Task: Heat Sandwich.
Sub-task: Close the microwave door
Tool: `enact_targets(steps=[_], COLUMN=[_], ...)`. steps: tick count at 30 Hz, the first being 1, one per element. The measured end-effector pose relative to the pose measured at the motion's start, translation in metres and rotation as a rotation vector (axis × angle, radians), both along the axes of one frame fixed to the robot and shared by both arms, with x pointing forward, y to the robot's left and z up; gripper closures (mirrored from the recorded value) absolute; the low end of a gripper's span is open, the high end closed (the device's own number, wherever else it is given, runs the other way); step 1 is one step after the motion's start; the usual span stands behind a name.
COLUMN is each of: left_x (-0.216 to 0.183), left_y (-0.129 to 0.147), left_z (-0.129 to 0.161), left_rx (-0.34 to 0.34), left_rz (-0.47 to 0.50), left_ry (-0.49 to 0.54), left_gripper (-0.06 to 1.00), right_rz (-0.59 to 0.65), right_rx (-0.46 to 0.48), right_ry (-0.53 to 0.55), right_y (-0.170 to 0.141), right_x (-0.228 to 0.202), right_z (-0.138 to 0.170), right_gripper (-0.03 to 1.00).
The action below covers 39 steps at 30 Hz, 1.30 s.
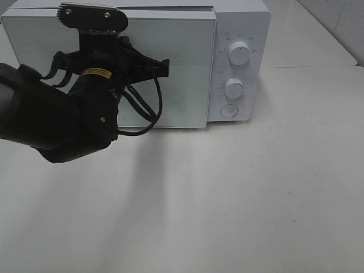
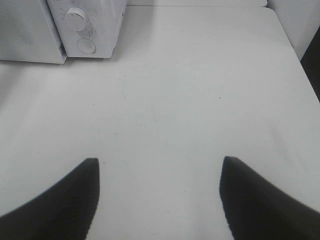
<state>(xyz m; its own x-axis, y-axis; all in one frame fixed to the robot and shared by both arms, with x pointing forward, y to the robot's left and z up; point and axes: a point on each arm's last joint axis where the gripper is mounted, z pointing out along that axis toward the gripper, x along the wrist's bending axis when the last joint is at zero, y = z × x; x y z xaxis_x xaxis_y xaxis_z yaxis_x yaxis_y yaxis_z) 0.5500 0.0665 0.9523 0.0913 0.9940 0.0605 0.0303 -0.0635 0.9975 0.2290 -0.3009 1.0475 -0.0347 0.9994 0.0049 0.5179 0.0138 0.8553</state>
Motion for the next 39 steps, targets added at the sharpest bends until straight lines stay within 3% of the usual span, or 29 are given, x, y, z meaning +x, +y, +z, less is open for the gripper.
enact_targets(steps=[16, 39], left_x=[0.012, 0.022], left_y=[-0.012, -0.012], left_z=[-0.006, -0.001], left_rx=[-0.057, -0.099], left_rz=[0.082, 0.072], left_ry=[-0.020, 0.042], left_gripper=[0.94, 0.94], right_rz=[0.000, 0.000], right_rx=[0.000, 0.000], right_ry=[0.000, 0.000], right_y=[0.000, 0.000], right_x=[0.000, 0.000], right_z=[0.000, 0.000], right_gripper=[0.30, 0.30])
